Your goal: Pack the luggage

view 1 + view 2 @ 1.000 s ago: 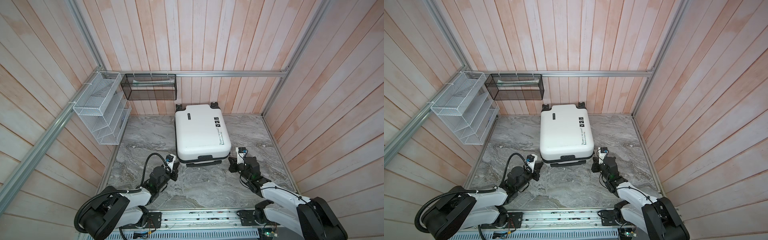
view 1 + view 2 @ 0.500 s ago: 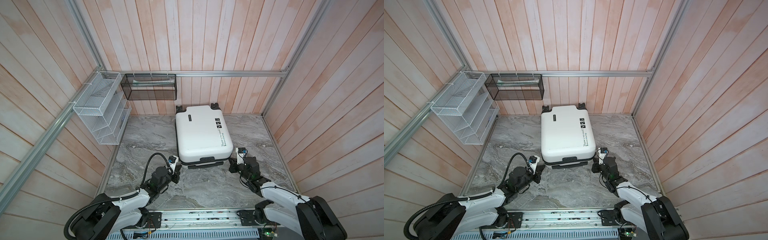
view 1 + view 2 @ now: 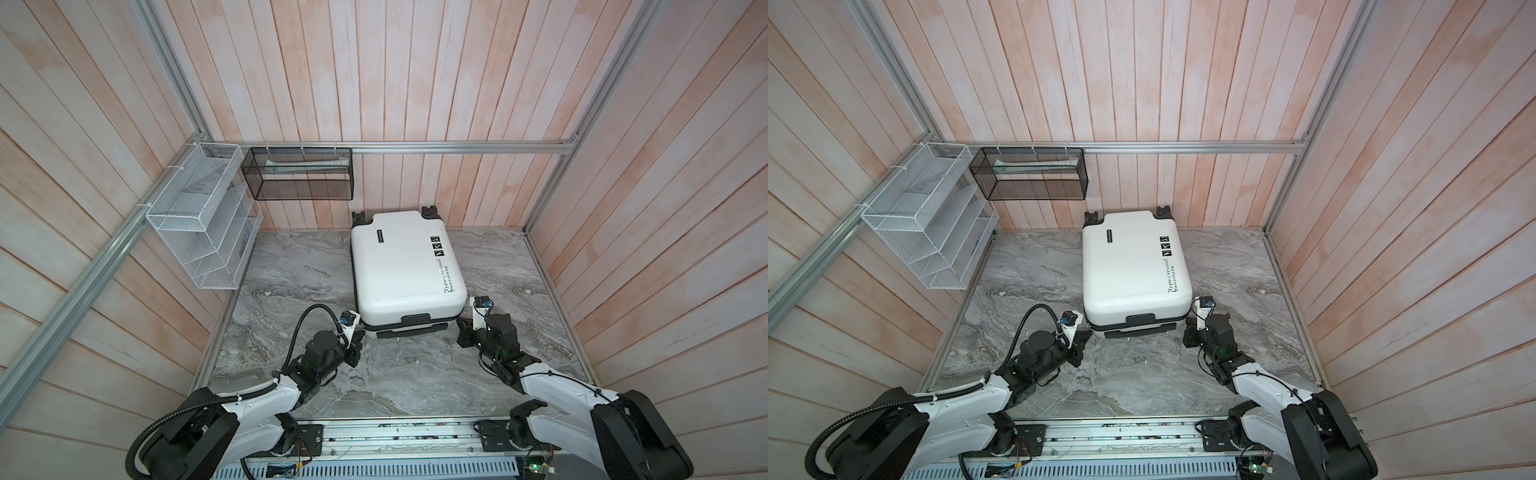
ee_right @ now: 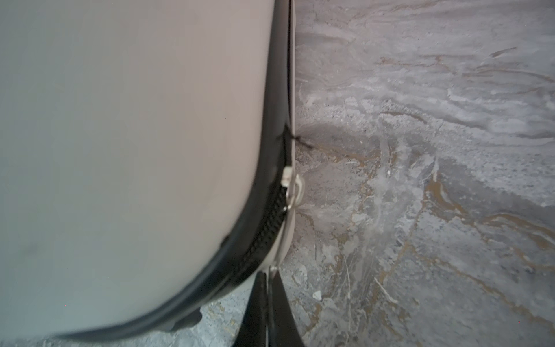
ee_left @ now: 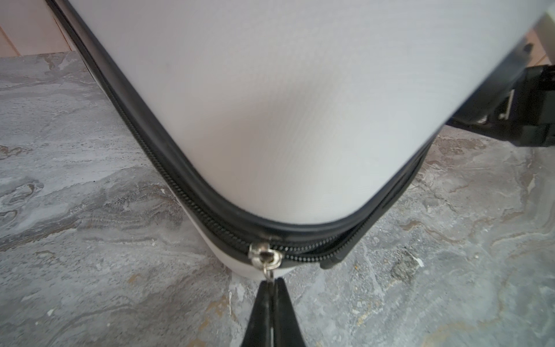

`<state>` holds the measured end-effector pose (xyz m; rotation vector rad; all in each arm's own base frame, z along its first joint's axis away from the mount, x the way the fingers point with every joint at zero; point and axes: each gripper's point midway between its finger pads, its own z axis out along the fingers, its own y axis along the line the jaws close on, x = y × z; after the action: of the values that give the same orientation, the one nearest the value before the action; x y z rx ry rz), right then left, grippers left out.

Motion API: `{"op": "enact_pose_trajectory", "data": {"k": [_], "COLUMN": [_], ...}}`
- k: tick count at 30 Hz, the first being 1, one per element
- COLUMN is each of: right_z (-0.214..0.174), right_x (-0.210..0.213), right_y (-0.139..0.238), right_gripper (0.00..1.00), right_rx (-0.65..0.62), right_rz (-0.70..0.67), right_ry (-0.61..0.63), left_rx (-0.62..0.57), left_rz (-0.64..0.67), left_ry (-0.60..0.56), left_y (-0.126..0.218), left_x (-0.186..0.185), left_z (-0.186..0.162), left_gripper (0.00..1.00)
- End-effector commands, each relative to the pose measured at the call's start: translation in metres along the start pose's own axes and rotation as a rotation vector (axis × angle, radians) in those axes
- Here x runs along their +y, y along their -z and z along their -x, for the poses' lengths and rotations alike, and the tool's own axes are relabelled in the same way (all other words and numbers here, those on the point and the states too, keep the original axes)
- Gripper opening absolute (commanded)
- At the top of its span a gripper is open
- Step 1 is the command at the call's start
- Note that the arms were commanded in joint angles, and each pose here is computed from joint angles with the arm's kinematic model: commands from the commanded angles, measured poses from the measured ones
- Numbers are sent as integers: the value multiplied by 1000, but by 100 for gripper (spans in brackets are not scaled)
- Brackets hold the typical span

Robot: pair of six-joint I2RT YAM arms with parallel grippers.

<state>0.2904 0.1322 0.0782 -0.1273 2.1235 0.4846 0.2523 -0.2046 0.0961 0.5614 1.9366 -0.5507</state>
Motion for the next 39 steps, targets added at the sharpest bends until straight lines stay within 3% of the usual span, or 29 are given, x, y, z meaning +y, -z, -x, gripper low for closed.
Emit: {"op": "enact_pose_trajectory", "data": {"k": [1, 4, 8, 15, 20, 26, 39], "right_z": [9, 9, 10, 10, 9, 8, 6], "right_x": [20, 20, 21, 22, 22, 23, 27], "right_y": [-1, -1, -2, -2, -3, -4, -5], "right_gripper": [0, 0, 0, 0, 0, 0, 0], "right_rx": [-9, -8, -8, -4, -4, -1, 9], "right_rz": [84, 83, 84, 93, 92, 94, 106], "right_ry": [29, 27, 28, 30, 30, 33, 45], "left_rx": [-56, -86, -119, -57, -96, -177, -151], "left_rz": [-89, -5, -12, -130, -226, -242, -410], "left_ry": [-35, -24, -41, -45, -84, -94, -158], "left_y": [10, 20, 26, 17, 23, 36, 15], "left_x": [-22, -8, -10, -33, -57, -63, -115], "left_z": [23, 32, 41, 25, 32, 50, 57], "left_gripper": [0, 0, 0, 0, 0, 0, 0]}}
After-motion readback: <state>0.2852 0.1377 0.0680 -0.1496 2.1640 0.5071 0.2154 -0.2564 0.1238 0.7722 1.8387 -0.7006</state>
